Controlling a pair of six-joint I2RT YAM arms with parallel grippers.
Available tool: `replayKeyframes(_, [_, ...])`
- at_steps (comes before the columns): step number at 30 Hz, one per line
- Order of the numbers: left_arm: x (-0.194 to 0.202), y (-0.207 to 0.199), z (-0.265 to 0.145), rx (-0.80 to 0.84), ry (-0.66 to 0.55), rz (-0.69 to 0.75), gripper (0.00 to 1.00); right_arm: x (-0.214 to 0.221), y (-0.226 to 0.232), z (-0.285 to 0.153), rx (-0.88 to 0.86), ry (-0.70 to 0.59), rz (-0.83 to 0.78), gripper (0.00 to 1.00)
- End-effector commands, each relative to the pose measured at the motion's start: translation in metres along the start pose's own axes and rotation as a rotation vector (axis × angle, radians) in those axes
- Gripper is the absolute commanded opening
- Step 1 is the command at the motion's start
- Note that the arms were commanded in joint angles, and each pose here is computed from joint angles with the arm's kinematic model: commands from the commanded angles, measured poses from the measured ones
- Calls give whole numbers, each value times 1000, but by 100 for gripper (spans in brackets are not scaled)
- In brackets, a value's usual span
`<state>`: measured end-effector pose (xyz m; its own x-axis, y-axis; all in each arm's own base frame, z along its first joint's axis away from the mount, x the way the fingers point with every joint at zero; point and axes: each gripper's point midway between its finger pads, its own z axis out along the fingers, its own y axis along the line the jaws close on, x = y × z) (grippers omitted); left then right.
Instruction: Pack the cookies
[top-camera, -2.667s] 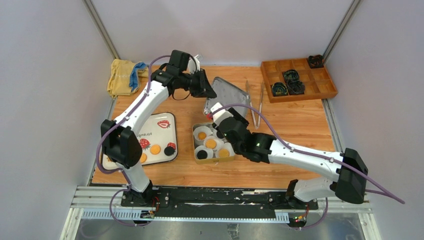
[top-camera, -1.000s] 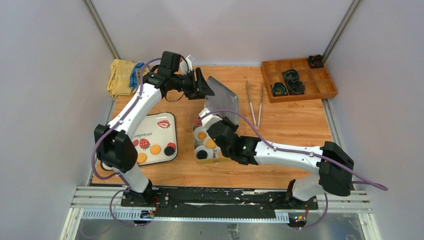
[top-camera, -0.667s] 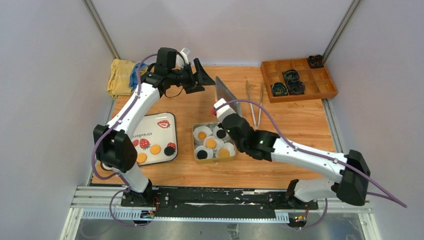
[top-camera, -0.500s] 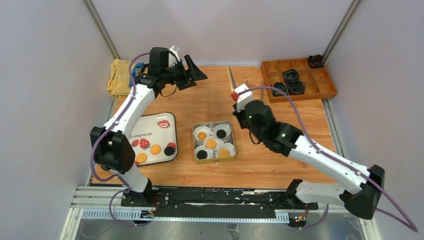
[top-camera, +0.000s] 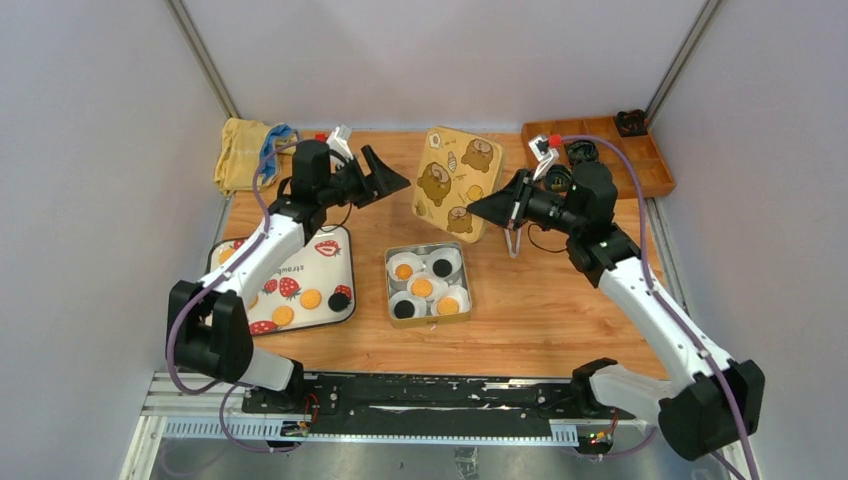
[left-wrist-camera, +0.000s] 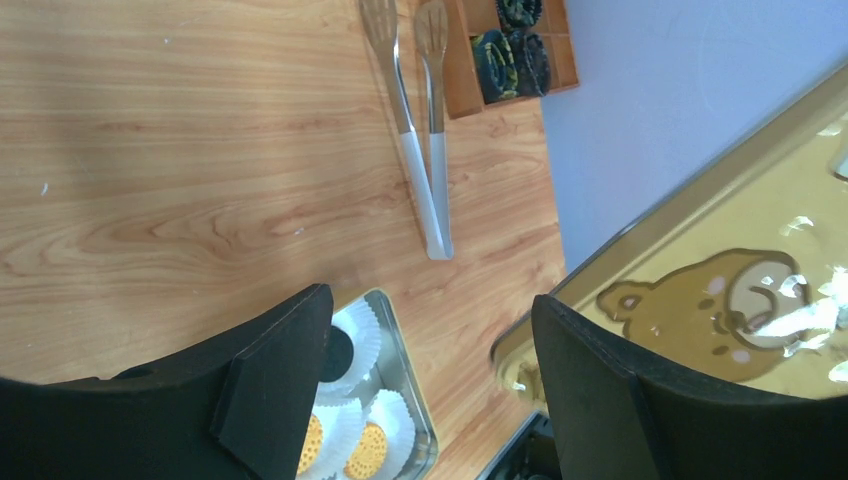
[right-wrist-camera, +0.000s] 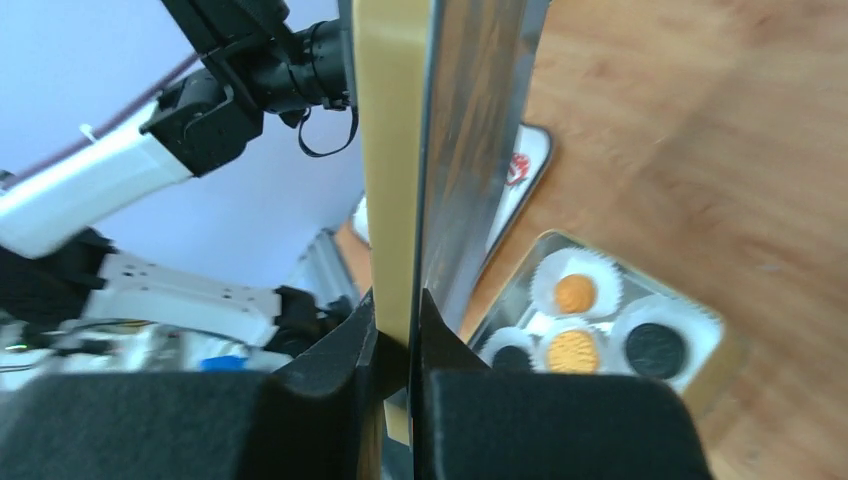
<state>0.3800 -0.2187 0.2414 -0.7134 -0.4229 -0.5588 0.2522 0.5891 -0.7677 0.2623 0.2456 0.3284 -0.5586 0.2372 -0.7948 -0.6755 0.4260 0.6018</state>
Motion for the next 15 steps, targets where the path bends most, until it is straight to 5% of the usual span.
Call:
replayKeyframes(1, [-32, -43, -24, 139, -181, 154, 79, 3, 27, -9, -300, 64, 217, 0])
replayKeyframes(11, [-6, -34, -41, 152, -185, 141, 80, 33, 8, -2, -484, 139, 519, 0])
replayKeyframes(15, [11, -22, -51, 128, -184, 122, 79, 67, -7, -3, -497, 275, 636, 0])
